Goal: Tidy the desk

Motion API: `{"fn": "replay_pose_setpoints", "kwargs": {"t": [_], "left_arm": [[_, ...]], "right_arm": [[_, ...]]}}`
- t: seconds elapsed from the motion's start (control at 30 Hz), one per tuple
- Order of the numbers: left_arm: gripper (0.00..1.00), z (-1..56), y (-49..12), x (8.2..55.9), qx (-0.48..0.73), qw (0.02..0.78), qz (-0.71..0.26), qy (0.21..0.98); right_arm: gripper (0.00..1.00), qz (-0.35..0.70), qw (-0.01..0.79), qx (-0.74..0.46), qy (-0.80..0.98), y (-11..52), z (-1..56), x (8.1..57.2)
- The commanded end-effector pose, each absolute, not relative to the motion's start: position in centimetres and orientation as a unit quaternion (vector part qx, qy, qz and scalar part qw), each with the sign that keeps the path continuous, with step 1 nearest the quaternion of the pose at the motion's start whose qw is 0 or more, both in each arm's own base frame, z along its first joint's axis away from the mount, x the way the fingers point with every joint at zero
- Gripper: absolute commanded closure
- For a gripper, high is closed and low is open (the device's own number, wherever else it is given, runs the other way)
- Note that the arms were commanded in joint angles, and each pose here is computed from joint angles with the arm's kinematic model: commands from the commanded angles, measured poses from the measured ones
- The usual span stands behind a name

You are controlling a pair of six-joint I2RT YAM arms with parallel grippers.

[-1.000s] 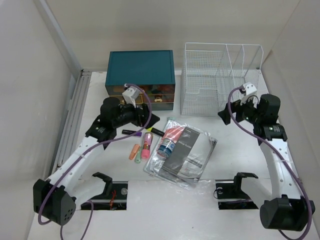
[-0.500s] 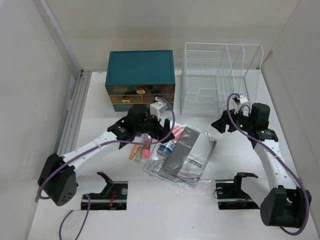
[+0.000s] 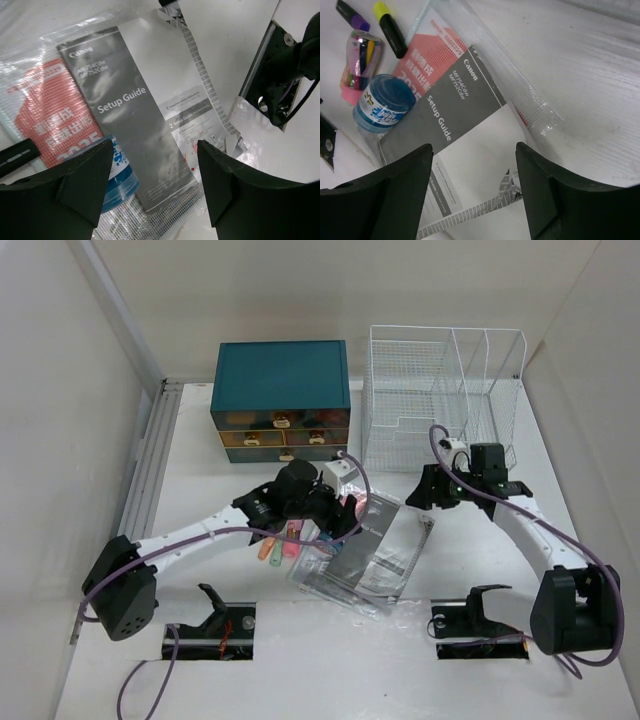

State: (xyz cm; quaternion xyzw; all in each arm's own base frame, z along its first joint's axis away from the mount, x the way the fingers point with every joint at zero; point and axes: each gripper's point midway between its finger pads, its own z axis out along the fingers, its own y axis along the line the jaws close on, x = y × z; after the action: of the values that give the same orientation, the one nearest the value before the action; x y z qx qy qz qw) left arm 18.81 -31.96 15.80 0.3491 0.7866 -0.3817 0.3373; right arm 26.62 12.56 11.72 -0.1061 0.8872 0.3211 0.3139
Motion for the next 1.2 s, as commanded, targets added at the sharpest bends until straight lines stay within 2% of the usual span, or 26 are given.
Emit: {"fn": "replay_pose_setpoints", "kwargs": {"t": [0.0, 0.2, 0.43, 0.6, 1.07, 1.17], "left_arm": [[0.35, 17.7, -34.1, 17.9, 0.378, 0.351, -0.403, 0.756], [0.43, 15.4, -35.1, 16.7, 0.4, 0.317, -0.403, 0.76], [0.43, 13.1, -35.4, 16.2, 0.406, 0.281, -0.402, 0.771], [0.43, 12.1, -35.6, 15.8, 0.411, 0.265, -0.4, 0.775], [0.43, 9.4, -36.6, 15.6, 0.409, 0.227, -0.394, 0.791], [0.47, 8.2, -37.1, 15.7, 0.41, 0.214, -0.384, 0.799]], "right_arm": [[0.29, 0.286, 0.32, -0.074, 0.9, 11.8, 12.5, 28.0], [0.3, 0.221, 0.302, -0.037, 0.927, 9.6, 11.0, 28.7], [0.31, 0.222, 0.267, -0.016, 0.938, 10.0, 9.4, 27.4], [0.31, 0.235, 0.21, -0.002, 0.949, 10.9, 8.4, 25.5], [0.31, 0.215, 0.159, 0.045, 0.963, 10.3, 5.5, 24.5], [0.31, 0.217, 0.157, 0.044, 0.962, 10.6, 5.3, 24.4]]}}
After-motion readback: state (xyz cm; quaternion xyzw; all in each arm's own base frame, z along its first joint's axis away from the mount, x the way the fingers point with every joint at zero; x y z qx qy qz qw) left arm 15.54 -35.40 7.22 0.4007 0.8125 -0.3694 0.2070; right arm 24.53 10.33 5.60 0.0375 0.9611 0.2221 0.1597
